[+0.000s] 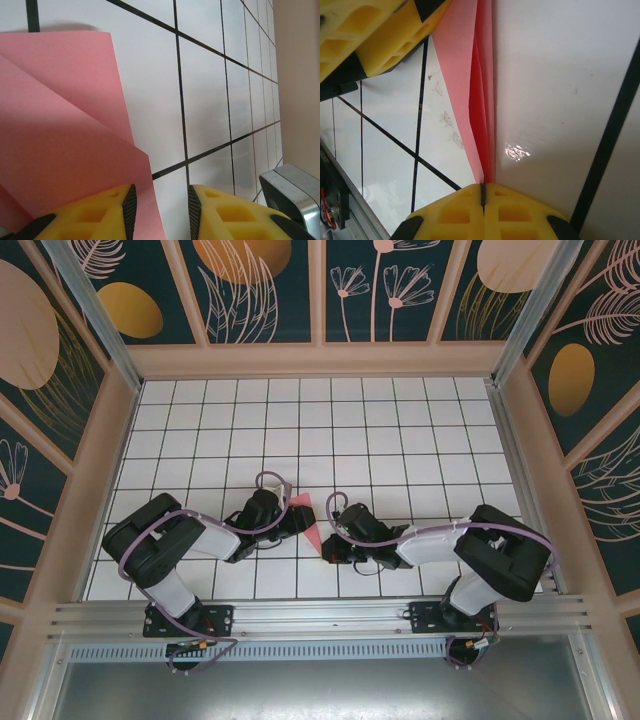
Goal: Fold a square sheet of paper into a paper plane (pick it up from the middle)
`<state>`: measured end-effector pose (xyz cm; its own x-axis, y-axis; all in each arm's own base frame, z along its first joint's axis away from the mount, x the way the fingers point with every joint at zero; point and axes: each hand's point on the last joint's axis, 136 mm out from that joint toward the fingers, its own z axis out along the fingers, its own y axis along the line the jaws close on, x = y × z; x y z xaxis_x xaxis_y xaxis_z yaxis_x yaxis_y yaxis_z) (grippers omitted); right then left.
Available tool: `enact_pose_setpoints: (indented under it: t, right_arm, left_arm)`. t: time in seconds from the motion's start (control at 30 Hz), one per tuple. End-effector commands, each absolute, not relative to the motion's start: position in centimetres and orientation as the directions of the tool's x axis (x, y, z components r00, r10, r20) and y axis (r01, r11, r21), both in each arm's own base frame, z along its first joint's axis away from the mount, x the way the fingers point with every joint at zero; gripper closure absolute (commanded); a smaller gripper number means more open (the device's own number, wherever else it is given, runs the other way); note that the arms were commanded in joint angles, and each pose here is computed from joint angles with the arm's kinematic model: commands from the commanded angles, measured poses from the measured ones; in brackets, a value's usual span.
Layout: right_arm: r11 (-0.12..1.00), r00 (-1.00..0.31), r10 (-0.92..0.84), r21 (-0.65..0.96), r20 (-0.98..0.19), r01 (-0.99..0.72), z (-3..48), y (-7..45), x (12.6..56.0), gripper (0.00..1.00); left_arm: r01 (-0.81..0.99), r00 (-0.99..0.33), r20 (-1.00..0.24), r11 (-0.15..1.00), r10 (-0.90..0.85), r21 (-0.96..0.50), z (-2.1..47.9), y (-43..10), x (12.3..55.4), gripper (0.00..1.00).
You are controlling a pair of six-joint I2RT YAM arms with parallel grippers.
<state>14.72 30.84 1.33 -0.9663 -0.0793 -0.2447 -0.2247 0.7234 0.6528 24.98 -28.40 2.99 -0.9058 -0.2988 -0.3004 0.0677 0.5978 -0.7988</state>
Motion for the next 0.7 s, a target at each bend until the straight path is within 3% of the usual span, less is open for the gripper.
enact_pose_setpoints:
  t: [0.0, 0.13, 0.27, 0.5, 0.67]
  right_arm:
    - [0.878, -0.991, -0.128, 0.462, -0.030, -0.127, -4.9, 25.7, 10.7, 0.98]
    - [0.909, -0.991, -0.133, 0.397, -0.014, -0.127, -5.7, 24.6, 10.3, 0.96]
    - [0.866, -0.983, -0.151, 0.466, -0.100, -0.180, -2.7, 26.7, 11.7, 0.91]
    - [0.744, -0.959, -0.011, 0.638, -0.285, -0.198, 5.4, 29.1, 15.9, 0.81]
    - [0.580, -0.946, 0.063, 0.783, -0.319, -0.225, 9.4, 31.1, 17.1, 0.88]
  left_arm:
    - [-0.052, -0.931, -0.225, 0.712, -0.289, -0.700, -1.6, -25.9, 23.2, 0.64]
    - [-0.057, -0.929, -0.227, 0.720, -0.291, -0.692, -1.7, -25.7, 23.2, 0.64]
    - [-0.058, -0.929, -0.228, 0.723, -0.292, -0.688, -1.7, -25.6, 23.2, 0.64]
    - [-0.052, -0.931, -0.229, 0.724, -0.284, -0.687, -1.8, -25.7, 23.2, 0.65]
    - [-0.051, -0.933, -0.226, 0.726, -0.279, -0.686, -1.8, -25.7, 23.1, 0.65]
